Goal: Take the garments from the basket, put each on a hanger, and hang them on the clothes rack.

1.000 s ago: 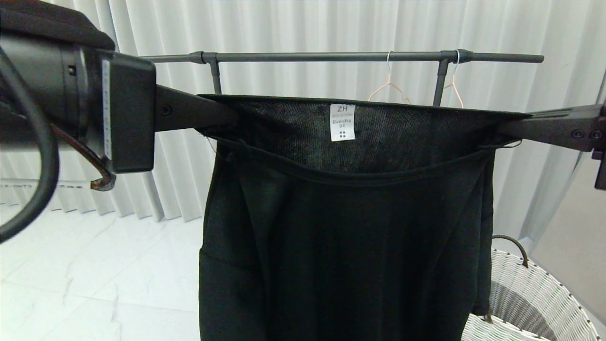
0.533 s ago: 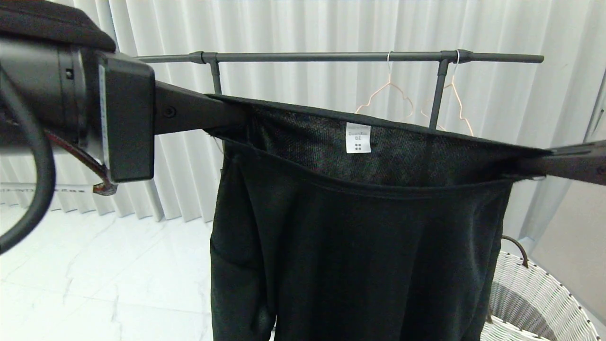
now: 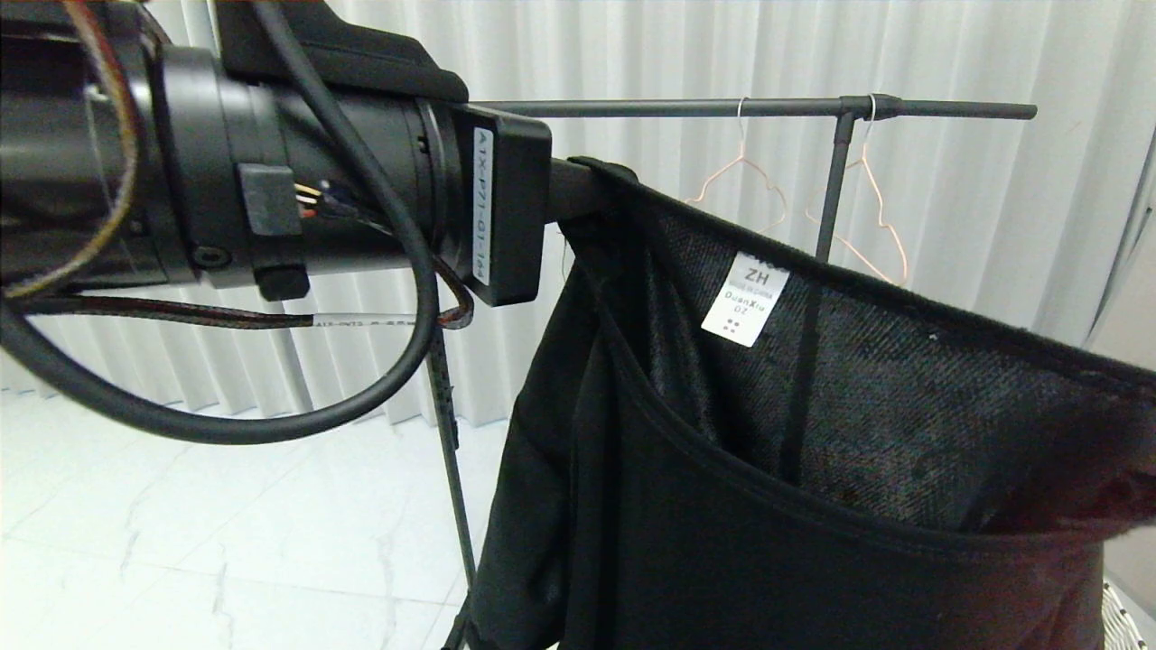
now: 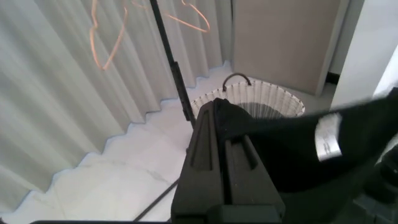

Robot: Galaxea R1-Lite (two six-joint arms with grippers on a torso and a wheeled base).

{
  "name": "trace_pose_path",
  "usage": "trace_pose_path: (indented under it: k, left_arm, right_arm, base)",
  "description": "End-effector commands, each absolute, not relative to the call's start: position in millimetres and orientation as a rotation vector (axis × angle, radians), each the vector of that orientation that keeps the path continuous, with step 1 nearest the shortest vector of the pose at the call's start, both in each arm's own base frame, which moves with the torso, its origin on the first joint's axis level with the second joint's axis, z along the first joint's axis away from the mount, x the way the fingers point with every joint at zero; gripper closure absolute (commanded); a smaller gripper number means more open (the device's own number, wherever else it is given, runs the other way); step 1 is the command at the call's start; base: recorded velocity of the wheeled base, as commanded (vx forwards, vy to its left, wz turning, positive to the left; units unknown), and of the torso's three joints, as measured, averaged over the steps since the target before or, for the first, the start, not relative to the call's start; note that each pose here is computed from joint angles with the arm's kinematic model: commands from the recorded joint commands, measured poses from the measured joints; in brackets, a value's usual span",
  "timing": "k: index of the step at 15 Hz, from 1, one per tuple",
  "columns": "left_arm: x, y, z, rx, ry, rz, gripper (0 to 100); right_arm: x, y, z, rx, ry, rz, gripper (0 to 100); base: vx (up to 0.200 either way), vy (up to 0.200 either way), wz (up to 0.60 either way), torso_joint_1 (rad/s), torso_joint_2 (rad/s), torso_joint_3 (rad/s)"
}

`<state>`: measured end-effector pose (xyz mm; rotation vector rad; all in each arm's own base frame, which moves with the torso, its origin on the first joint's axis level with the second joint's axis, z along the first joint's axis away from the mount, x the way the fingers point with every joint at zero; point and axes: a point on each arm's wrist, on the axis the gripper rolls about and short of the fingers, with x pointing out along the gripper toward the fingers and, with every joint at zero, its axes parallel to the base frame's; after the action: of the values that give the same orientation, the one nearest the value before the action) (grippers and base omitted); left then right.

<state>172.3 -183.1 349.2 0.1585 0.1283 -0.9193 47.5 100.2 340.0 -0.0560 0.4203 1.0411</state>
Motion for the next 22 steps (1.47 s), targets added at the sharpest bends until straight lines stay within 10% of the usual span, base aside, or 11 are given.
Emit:
trace_pose_path:
  k: [1,5,11,14,22]
  left_arm:
    - [180,-191,342,0.167,0.155,-0.919,100]
    - [176,-187,341,0.176,0.179,-0.917,100]
    - [121,-131,333,0.274,0.511,-0.927,100]
    - [92,-133,340,0.103,0.589,-1.046,100]
    - [52,-121,345,0.098,0.562,-1.231,100]
  right_arm:
    - [42,112,339,-0.062,0.439,1.121,100]
    - [44,119,339,-0.061,0.435,1.118,100]
    - [70,123,333,-0.083,0.431,0.859,100]
    - [83,144,332,-0.092,0.389,0.873,100]
    - [115,182,343,-0.059,0.282,0.912,100]
  base:
    - [0.0,0.0,0.0,0.0,0.0,0.0]
    - [0.0,0.0,0.0,0.0,0.0,0.0]
    - [0.0,0.0,0.0,0.0,0.0,0.0]
    - [0.0,0.0,0.0,0.0,0.0,0.0]
    - [0.0,0.0,0.0,0.0,0.0,0.0]
